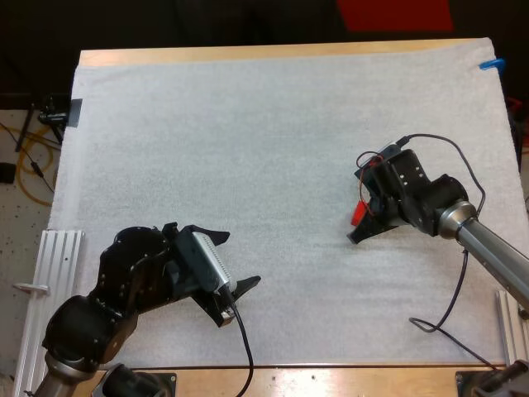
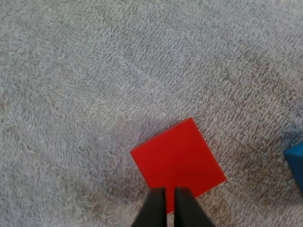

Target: Stack red cube on blue cube

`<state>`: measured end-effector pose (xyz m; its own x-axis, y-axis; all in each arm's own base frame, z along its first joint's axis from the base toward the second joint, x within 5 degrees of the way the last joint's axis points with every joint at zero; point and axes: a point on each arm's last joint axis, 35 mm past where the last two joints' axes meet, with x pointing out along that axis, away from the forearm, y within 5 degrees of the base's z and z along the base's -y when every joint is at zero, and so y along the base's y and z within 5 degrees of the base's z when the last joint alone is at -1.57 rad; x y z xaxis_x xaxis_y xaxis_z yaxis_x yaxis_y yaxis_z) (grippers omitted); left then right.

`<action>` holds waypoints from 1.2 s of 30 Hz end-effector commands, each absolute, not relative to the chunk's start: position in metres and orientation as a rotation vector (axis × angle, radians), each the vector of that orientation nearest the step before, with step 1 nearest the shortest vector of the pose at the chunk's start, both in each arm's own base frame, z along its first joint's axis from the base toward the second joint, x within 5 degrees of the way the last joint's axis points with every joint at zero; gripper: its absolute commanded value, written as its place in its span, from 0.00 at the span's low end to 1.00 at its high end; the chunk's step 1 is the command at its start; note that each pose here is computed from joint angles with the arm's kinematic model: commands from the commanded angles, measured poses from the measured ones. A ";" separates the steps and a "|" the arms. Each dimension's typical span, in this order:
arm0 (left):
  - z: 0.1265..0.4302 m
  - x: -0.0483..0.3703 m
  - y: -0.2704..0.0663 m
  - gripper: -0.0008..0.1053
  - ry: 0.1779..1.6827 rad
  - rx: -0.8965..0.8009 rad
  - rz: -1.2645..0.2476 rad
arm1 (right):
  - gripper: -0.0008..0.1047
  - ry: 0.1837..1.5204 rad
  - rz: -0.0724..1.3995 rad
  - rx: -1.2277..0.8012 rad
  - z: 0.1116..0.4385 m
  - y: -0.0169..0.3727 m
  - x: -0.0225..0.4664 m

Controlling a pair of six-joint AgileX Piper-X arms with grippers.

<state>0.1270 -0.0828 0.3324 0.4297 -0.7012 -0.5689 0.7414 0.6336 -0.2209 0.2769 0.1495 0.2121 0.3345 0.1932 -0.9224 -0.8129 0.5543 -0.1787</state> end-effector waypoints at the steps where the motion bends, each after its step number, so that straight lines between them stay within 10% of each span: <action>1: 0.335 0.128 -0.084 0.73 0.668 0.054 -0.908 | 0.01 1.008 0.744 -0.729 0.215 0.150 0.279; 15: 0.335 0.128 -0.084 0.73 0.668 0.054 -0.908 | 0.02 1.004 0.760 -0.729 0.215 0.151 0.278; 24: 0.335 0.128 -0.084 0.73 0.668 0.054 -0.908 | 0.79 0.994 0.788 -0.759 0.214 0.151 0.279; 36: 0.335 0.128 -0.084 0.73 0.669 0.052 -0.907 | 0.72 0.999 0.820 -0.762 0.182 0.160 0.294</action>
